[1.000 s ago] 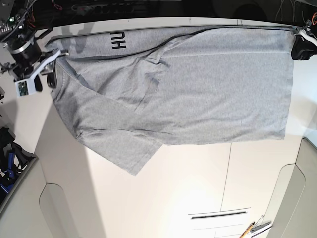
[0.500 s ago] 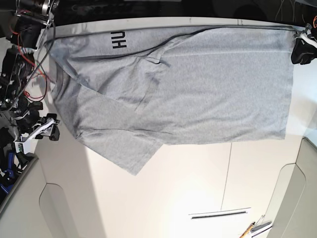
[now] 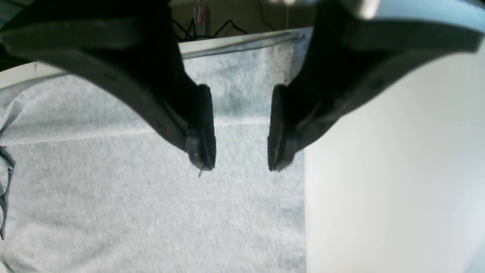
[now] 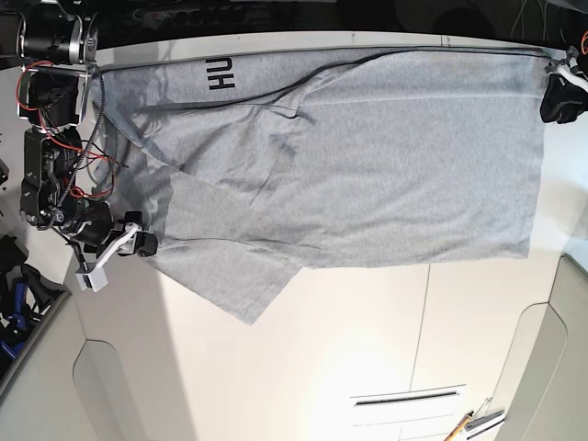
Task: Fold the T-shirt properly
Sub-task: 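Release the shoulder edge with the right gripper and grasp the hem corner, then move the left gripper to the other hem corner and grasp it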
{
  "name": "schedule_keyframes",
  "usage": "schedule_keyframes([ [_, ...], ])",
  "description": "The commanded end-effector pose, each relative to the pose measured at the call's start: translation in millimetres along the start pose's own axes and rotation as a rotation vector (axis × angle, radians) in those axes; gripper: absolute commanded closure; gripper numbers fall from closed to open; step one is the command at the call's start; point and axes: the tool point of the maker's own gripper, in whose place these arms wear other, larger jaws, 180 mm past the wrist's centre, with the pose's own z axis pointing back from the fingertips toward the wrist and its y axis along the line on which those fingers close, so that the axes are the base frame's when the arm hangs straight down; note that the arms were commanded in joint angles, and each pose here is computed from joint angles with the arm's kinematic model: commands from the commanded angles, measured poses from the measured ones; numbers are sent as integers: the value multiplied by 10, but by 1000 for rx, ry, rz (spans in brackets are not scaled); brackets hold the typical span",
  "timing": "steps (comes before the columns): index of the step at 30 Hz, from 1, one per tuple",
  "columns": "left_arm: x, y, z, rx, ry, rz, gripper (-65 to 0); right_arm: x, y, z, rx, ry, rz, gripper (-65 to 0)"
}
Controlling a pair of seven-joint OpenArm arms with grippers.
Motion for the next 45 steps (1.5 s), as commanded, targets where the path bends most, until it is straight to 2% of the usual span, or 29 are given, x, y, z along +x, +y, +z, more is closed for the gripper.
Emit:
schedule_keyframes([
  [1, 176, 2, 22, -5, -50, -21, -269, 109, -32, 43, -9, -8, 21, -132],
  [2, 222, 7, 5, -1, -62, -28, -269, 108, -34, 44, -10, -7, 21, -36],
  [3, 288, 20, -16, 9, -81, -40, -269, 107, -35, 44, -10, -7, 21, 0],
  [7, 630, 95, -127, 45, -184, -67, -269, 106, -34, 44, -10, -7, 21, 0],
  [13, 1077, 303, -373, 83, -307, 31, -269, 105, -32, 42, -9, -10, 20, 0],
  [18, 1323, 568, -726, 121, -348, 101, -274, 109, -35, 43, -10, -13, 20, 0],
  [19, 1368, 602, -803, 125, -353, 99, -299, 109, -33, 42, -10, -13, 20, 0],
  [21, 1433, 638, -965, 127, -339, 82, -366, 111, -33, 42, -10, -13, 20, 0],
  [23, 1485, 649, -1128, 128, -318, 72, -392, 109, -35, 43, -10, -13, 20, 0],
  [27, 1589, 691, -1407, 164, -294, 119, -392, 109, -32, 42, -9, -13, 20, 0],
  [34, 1752, 565, -1755, 128, -252, 167, -392, 109, -32, 42, -9, -13, 20, 0],
  [38, 1727, 653, -1883, 183, -213, 167, -392, 109, -32, 42, -9, -13, 20, 0],
  [45, 1557, 662, -2001, 185, -153, 197, -392, 109, -32, 42, -9, -13, 20, 0],
])
